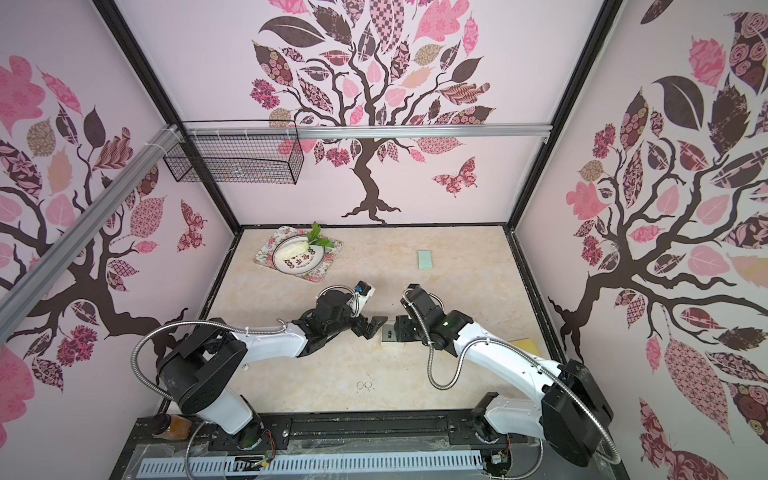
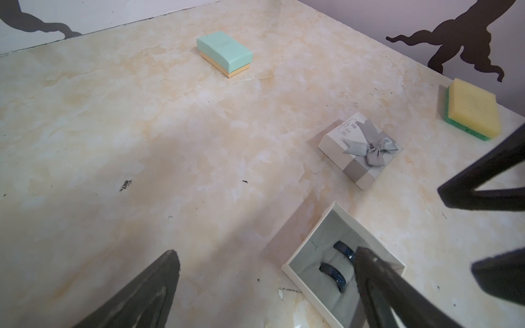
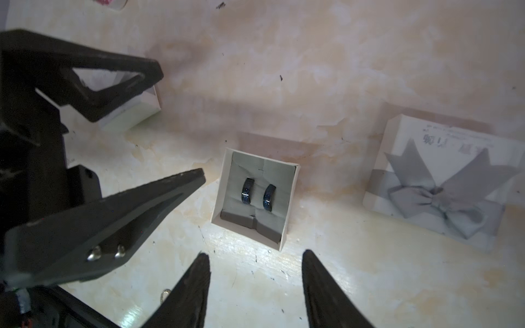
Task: Take the rings out of the lift-off lid box
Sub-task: Take out the ring from the jewelry box.
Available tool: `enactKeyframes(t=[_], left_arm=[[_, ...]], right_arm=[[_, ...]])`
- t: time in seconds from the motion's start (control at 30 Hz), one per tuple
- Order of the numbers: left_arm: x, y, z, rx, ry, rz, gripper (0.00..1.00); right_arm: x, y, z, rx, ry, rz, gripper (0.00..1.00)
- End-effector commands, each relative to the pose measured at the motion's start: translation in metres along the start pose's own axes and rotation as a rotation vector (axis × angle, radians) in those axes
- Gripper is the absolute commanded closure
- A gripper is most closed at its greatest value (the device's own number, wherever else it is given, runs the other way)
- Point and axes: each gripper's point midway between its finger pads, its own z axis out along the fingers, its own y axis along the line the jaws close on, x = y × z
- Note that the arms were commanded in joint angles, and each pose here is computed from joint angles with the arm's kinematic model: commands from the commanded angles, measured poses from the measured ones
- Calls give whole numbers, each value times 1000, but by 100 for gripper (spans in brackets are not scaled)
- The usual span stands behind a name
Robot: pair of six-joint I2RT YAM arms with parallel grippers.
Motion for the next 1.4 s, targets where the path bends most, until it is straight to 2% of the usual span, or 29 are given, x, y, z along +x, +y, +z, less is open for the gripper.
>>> enactKeyframes(t=[0.0,0.07,0.27,0.53,1.37], left_arm=[[-36,-8,12,4,-129,46,2],[-33,-13,18,2,-140,66,2],[-17,-5,31,-37,-153,50,2],[-6,1,31,-61,-198,54,2],[32,9,43,-86,-166,48,2]], right_arm=[[0,6,8,-17,11,14,57],[0,6,13,-15,19,14,60],[4,7,26,-15,42,11,62],[10,5,41,-4,68,4,71],[24,-16,78,103,112,-2,73]])
